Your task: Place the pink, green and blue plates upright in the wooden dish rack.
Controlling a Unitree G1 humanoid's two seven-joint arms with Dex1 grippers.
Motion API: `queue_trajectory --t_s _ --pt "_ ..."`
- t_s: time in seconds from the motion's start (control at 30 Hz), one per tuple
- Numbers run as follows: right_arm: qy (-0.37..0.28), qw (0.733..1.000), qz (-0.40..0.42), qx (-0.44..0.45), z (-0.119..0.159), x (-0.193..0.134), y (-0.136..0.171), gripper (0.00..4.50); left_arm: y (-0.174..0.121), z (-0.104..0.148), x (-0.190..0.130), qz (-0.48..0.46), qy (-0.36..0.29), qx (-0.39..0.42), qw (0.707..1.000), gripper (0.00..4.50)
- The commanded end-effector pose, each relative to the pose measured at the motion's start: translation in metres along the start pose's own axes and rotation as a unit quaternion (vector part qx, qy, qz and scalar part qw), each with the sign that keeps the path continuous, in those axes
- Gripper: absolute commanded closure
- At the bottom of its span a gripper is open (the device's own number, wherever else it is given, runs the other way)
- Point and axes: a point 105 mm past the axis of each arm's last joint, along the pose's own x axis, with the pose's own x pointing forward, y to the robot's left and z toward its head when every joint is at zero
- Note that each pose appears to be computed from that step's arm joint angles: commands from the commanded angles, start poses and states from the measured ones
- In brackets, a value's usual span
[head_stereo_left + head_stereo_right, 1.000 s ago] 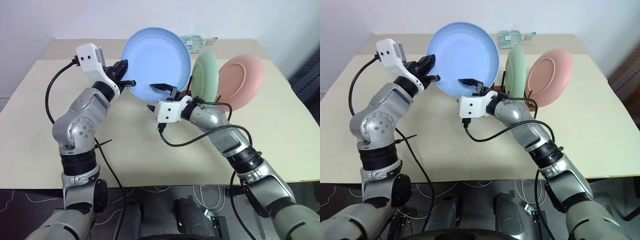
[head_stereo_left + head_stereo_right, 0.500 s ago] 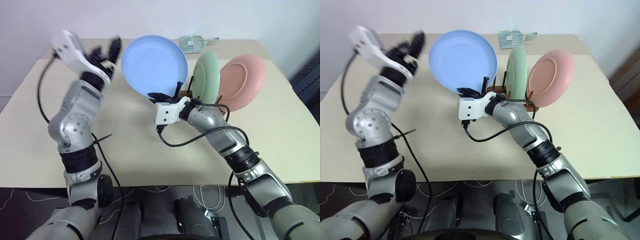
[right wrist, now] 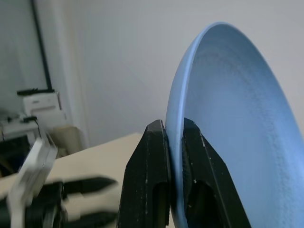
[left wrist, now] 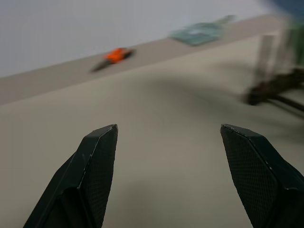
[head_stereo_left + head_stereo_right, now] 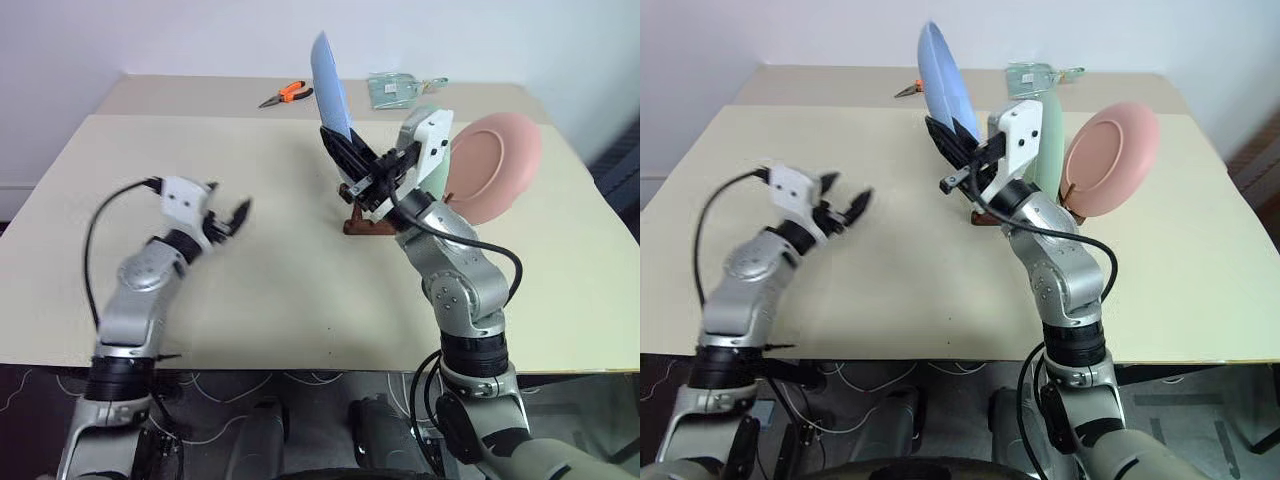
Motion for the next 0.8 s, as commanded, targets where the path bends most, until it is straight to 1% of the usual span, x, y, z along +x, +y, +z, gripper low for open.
queue_trajectory --t_s 0.03,0.23,0.47,0.53,0.57,0.6,0.63,0.73,0.8 --pt "-0.027 0.999 -0.021 0.024 0.017 -0.004 -0.004 4.5 -0.034 0.021 0.001 -0.08 -0.05 -0.015 0.995 0.98" --pt "-0.028 0.997 -0.046 0.047 0.016 -0.004 -0.015 4.5 -0.057 0.019 0.0 -0.134 -0.043 -0.015 0.99 0.98" --pt "-0.012 0.991 -0.068 0.112 0.01 -0.001 -0.025 4.5 -0.06 0.017 -0.002 -0.147 -0.033 -0.005 0.989 0.98" --pt "-0.001 0.991 -0.07 0.111 0.008 0.001 -0.03 4.5 -0.061 0.015 -0.002 -0.149 -0.03 -0.002 0.988 0.98" --pt "0.0 0.992 -0.073 0.104 0.009 0.002 -0.033 3.75 -0.062 0.015 -0.001 -0.15 -0.029 0.002 0.988 0.91" --pt "0.0 0.992 -0.075 0.097 0.01 0.004 -0.035 3.42 -0.063 0.014 -0.001 -0.15 -0.028 0.004 0.988 0.91" --pt "-0.001 0.993 -0.076 0.092 0.012 0.005 -0.036 2.89 -0.063 0.014 -0.001 -0.151 -0.027 0.006 0.988 0.91" --pt "0.004 0.997 -0.081 0.011 0.019 0.009 -0.042 1.47 -0.064 0.014 -0.001 -0.15 -0.027 0.006 0.988 0.91" --pt "0.002 0.997 -0.072 -0.02 0.022 0.011 -0.041 1.47 -0.064 0.014 -0.001 -0.15 -0.026 0.006 0.988 0.91"
